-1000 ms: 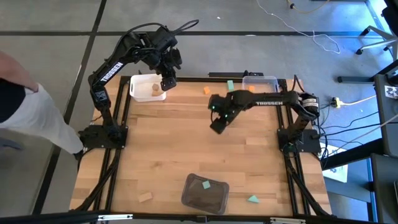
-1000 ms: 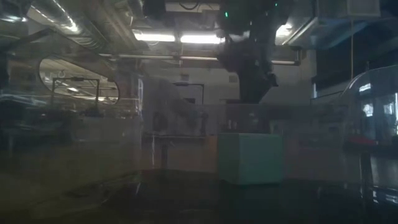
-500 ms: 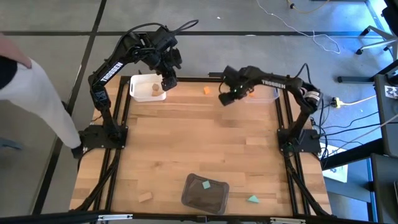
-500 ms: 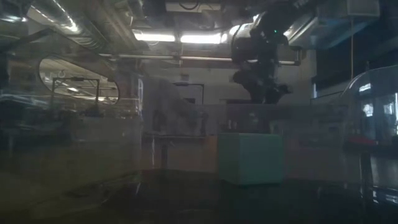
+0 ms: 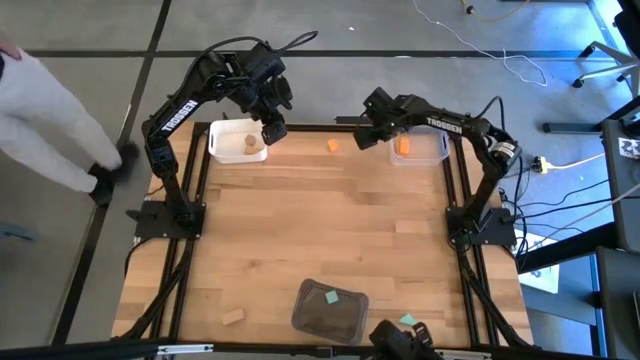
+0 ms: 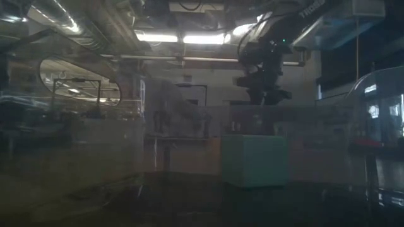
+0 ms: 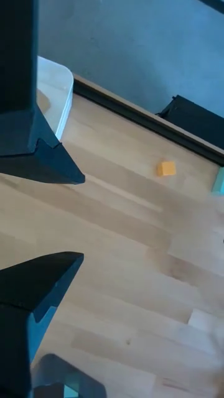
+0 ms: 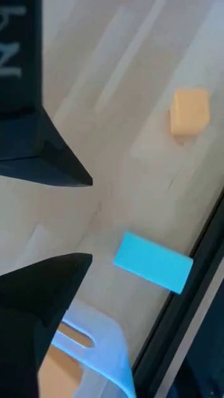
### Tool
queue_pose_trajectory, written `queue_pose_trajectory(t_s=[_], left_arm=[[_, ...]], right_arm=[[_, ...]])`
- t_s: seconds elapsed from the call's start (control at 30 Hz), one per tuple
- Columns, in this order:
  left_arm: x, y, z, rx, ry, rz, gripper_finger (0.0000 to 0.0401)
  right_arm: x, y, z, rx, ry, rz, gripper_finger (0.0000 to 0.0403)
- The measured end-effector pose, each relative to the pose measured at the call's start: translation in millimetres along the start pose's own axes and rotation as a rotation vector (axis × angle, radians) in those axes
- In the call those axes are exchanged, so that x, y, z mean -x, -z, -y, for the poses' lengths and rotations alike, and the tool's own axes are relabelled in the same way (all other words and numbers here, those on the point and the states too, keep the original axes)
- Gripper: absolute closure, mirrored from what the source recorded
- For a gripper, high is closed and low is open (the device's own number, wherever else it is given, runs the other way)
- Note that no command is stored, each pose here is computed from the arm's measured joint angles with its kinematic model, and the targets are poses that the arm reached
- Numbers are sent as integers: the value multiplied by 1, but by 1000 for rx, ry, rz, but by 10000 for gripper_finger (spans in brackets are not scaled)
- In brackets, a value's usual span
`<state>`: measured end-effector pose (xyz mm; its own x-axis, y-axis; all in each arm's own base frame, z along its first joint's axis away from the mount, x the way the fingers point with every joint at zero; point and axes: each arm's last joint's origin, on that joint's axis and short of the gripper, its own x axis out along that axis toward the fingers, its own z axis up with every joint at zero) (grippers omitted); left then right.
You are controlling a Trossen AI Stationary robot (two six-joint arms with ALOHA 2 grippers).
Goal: Sort & place blocks by color
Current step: Put the top blue block into the black bin
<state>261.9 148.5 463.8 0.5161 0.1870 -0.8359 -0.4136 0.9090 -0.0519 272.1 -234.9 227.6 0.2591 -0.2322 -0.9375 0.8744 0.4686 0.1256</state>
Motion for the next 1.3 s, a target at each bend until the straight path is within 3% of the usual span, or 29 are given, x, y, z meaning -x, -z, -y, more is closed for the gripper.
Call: queue_pose_trajectory(t_s=[0.57,1.3], left_arm=[[0,0,1,-2,2,0,222],[0,0,1,-4,2,1,222]], right_arm=[[-56,-12,15,-42,90,-15,218],[-76,-19,23,-114,95,16,218]])
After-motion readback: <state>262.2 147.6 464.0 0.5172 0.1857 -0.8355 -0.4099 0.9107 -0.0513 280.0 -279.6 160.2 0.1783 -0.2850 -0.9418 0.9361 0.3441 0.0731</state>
